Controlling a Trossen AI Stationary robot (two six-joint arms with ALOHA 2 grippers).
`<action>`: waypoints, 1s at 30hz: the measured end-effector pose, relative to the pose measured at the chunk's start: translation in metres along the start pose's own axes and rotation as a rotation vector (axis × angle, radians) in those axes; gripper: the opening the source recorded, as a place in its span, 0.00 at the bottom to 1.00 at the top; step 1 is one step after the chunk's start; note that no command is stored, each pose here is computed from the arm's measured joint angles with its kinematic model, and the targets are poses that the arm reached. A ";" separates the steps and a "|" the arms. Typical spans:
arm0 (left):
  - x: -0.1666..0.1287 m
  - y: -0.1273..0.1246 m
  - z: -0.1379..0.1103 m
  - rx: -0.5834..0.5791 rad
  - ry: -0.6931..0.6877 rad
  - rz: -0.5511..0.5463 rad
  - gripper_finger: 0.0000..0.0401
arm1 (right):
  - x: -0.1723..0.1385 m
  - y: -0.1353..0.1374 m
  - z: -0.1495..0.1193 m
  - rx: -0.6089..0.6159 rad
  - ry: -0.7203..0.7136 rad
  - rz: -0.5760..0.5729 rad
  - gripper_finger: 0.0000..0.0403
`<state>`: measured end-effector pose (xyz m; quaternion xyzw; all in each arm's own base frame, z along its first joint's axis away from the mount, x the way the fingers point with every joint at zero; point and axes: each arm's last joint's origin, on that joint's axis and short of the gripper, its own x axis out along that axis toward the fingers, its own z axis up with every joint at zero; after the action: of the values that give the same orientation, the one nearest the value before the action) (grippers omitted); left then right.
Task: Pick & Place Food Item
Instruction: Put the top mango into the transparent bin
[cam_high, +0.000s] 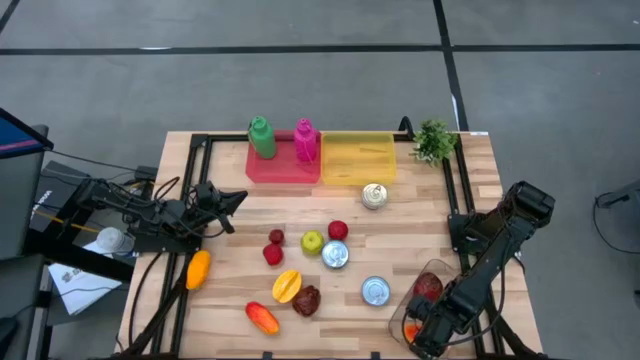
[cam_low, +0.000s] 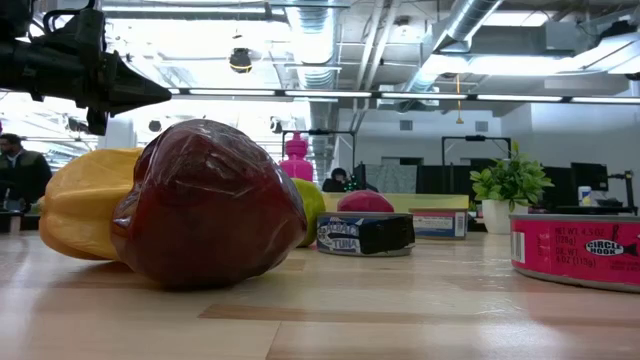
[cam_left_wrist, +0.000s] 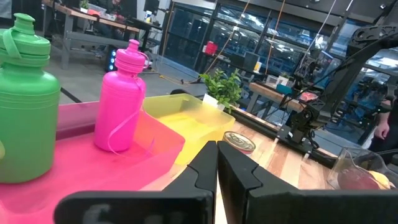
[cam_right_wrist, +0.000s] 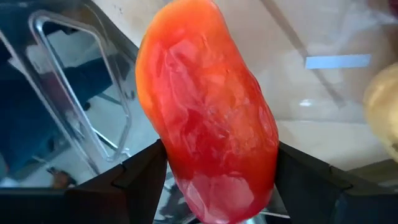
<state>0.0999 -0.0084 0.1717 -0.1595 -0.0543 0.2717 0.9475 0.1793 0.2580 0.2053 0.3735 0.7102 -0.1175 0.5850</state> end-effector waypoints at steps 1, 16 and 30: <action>0.000 0.000 0.000 0.000 0.000 0.000 0.00 | 0.000 -0.001 0.000 0.012 0.000 -0.007 0.66; 0.000 0.000 0.000 -0.001 0.000 0.000 0.00 | 0.000 -0.001 0.002 0.023 -0.006 -0.007 0.66; 0.000 0.000 0.000 -0.001 0.000 0.000 0.00 | -0.002 0.002 0.008 0.034 -0.010 0.012 0.72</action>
<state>0.0999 -0.0084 0.1718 -0.1598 -0.0545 0.2717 0.9475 0.1864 0.2534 0.2054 0.3873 0.7030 -0.1278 0.5827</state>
